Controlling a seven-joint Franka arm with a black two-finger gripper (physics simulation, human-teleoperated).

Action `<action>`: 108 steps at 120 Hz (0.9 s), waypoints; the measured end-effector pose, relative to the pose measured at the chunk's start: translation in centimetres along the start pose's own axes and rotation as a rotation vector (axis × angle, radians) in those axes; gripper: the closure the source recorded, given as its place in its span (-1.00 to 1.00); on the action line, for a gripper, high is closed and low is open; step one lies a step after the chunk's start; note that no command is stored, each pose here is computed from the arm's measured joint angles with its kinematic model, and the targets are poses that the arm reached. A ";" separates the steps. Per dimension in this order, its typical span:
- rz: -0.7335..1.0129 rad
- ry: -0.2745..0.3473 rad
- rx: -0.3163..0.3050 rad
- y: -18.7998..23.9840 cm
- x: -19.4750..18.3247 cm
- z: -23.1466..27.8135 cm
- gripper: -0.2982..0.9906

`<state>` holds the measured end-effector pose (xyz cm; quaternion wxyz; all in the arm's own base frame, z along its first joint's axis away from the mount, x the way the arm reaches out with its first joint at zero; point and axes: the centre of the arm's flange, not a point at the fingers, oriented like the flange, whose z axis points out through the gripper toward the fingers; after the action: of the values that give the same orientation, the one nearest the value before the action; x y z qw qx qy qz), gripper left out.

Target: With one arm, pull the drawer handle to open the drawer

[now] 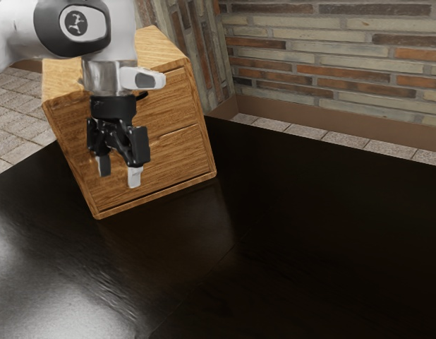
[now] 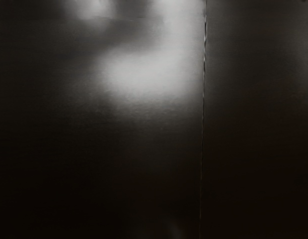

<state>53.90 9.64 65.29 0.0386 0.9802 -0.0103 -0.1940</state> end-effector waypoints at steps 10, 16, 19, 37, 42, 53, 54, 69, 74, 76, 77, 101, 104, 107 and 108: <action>0.048 0.126 0.037 2.2 2.5 -0.7 -0.53; 0.060 0.187 0.047 2.4 3.2 -1.3 -0.53; 0.064 0.210 0.040 2.2 3.6 -1.4 -0.53; 0.049 0.489 0.060 2.2 -1.4 -9.2 -0.54; 0.062 0.543 0.077 3.2 -2.7 -10.7 -0.54; 0.113 0.589 0.098 5.7 -3.0 -11.7 -0.54; 0.118 0.592 0.100 5.9 -2.9 -11.7 -0.54; 0.164 0.577 0.206 8.3 -0.9 -10.5 -0.53; 0.169 0.561 0.260 7.9 -0.1 -9.8 -0.53; 0.173 0.555 0.281 7.7 0.3 -9.6 -0.53; 0.176 0.552 0.291 7.6 0.5 -9.4 -0.53; 0.302 0.523 0.457 3.3 4.8 -7.0 -0.52; 0.310 0.526 0.472 2.2 5.2 -6.8 -0.52; 0.319 0.529 0.483 1.2 5.6 -6.6 -0.52; 0.322 0.530 0.486 0.8 5.7 -6.5 -0.52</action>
<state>61.63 9.08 69.25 -0.1635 0.9626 -0.1995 0.0825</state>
